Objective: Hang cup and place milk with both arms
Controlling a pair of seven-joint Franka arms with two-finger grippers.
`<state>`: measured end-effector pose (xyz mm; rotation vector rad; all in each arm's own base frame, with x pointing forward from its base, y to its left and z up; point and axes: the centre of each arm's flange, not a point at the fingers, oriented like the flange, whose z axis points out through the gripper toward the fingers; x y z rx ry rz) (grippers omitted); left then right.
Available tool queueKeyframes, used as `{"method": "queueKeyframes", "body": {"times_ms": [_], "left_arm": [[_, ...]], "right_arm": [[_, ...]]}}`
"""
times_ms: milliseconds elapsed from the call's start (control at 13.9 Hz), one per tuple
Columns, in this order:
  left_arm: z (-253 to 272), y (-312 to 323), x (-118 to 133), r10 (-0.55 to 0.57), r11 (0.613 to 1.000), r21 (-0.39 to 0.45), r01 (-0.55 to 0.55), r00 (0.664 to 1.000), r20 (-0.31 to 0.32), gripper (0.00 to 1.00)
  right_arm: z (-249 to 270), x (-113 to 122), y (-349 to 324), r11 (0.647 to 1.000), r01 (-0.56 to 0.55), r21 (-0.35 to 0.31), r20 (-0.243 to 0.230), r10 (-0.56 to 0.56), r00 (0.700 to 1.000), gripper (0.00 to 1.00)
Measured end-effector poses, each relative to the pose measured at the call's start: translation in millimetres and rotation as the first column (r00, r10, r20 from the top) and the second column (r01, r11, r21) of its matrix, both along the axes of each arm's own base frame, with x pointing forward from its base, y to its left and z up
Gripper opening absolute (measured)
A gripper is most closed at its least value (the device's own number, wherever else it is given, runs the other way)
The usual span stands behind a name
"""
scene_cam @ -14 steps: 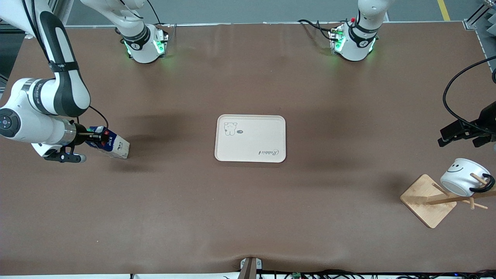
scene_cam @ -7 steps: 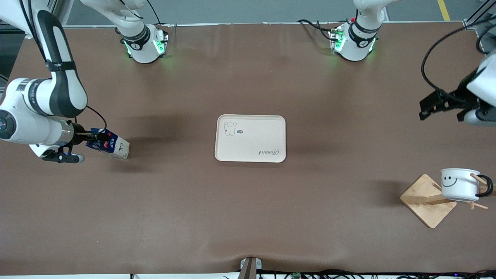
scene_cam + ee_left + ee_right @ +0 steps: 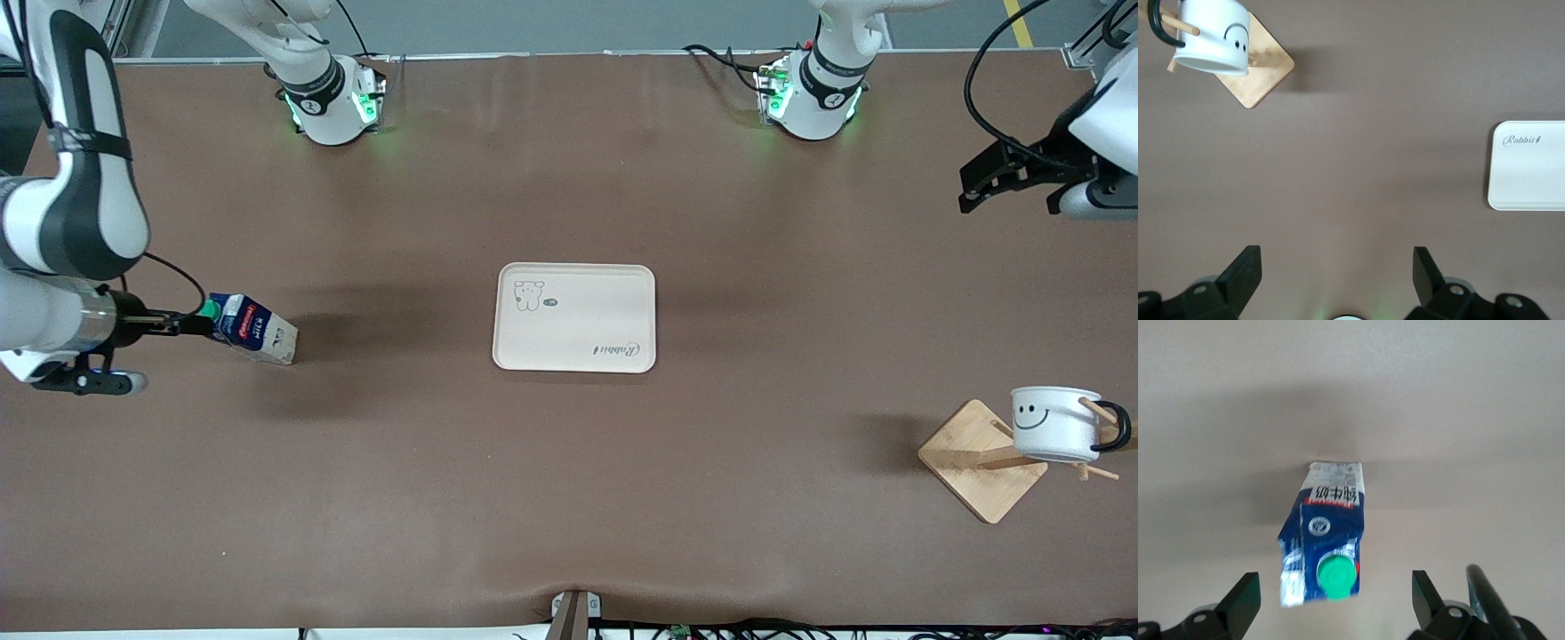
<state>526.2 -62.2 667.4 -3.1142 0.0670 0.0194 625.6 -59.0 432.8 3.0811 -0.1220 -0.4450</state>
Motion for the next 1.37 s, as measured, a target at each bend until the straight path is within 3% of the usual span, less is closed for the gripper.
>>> {"method": "queueKeyframes", "body": {"times_ms": [144, 359, 503, 719, 1078, 1365], "left_arm": [[3, -3, -13, 0.002, 1.000, 0.005, -0.002, 1.000, 0.001, 1.00], [3, 1, -24, 0.027, 1.000, 0.010, -0.027, 1.000, -0.003, 1.00], [3, 3, -25, 0.040, 0.999, 0.011, -0.040, 0.999, 0.000, 1.00], [5, 5, -22, 0.044, 0.999, 0.006, -0.044, 0.999, 0.023, 1.00], [6, 4, -21, 0.060, 0.998, 0.002, -0.060, 0.997, 0.038, 1.00], [6, 6, -21, 0.062, 0.998, 0.002, -0.063, 0.997, 0.039, 1.00]], "right_arm": [[43, 6, -1, 1.000, 0.001, -0.007, 0.010, -0.001, 1.000, 1.00], [115, 11, 1, 1.000, 0.002, -0.016, 0.108, 0.000, 0.994, 1.00], [150, -3, 6, 1.000, -0.001, -0.006, 0.134, 0.002, 0.991, 1.00], [194, -41, 9, 1.000, 0.001, 0.004, 0.163, -0.002, 0.987, 1.00], [196, -92, 3, 0.997, 0.033, 0.071, 0.229, -0.049, 0.972, 1.00], [185, -110, 5, 0.996, 0.036, 0.076, 0.265, -0.055, 0.963, 1.00]]}}
